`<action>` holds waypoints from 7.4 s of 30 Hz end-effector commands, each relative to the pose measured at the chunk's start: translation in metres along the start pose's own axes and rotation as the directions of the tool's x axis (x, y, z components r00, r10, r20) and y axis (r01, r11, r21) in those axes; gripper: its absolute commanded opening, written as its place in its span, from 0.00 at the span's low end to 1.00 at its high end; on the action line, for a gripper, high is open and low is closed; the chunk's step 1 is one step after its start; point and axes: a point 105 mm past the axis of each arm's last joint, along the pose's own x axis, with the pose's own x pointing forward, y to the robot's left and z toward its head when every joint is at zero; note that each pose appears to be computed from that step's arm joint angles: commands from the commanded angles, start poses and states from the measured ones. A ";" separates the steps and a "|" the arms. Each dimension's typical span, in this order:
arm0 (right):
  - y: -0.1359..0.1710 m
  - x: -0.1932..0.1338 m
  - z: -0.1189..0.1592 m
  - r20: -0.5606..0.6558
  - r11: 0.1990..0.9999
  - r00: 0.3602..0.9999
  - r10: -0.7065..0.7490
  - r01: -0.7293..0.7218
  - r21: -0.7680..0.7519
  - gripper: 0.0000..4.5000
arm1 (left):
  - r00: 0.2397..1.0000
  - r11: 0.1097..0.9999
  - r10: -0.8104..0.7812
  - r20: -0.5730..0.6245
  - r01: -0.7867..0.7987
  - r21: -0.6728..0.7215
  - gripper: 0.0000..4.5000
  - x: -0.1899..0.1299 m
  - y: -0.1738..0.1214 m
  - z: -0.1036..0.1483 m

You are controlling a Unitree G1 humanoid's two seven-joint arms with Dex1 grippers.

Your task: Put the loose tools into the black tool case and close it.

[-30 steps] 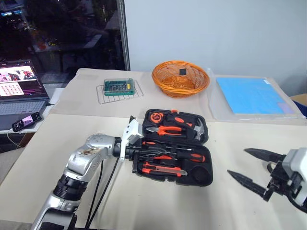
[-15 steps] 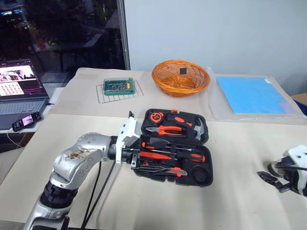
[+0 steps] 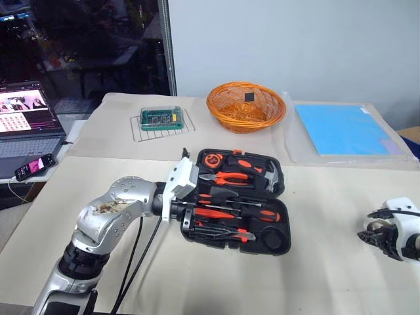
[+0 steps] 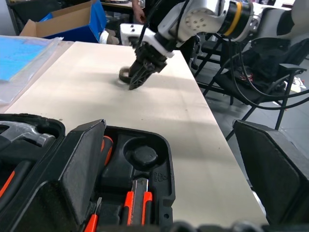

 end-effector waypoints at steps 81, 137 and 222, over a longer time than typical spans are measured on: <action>0.115 0.024 0.174 0.381 0.942 0.880 0.283 -0.330 0.062 0.71 | 0.527 0.345 0.789 -0.316 -0.806 -0.481 1.00 -0.078 0.163 -0.048; 0.130 -0.053 0.097 0.528 0.797 0.638 0.561 -0.244 -0.552 0.15 | 0.872 0.885 0.462 -0.163 -0.465 0.026 0.51 -0.110 0.071 -0.030; 0.239 -0.006 0.142 0.505 0.837 0.671 0.543 -0.480 -0.262 0.70 | 0.871 0.979 0.072 -0.486 -0.156 -0.134 1.00 -0.060 0.041 -0.079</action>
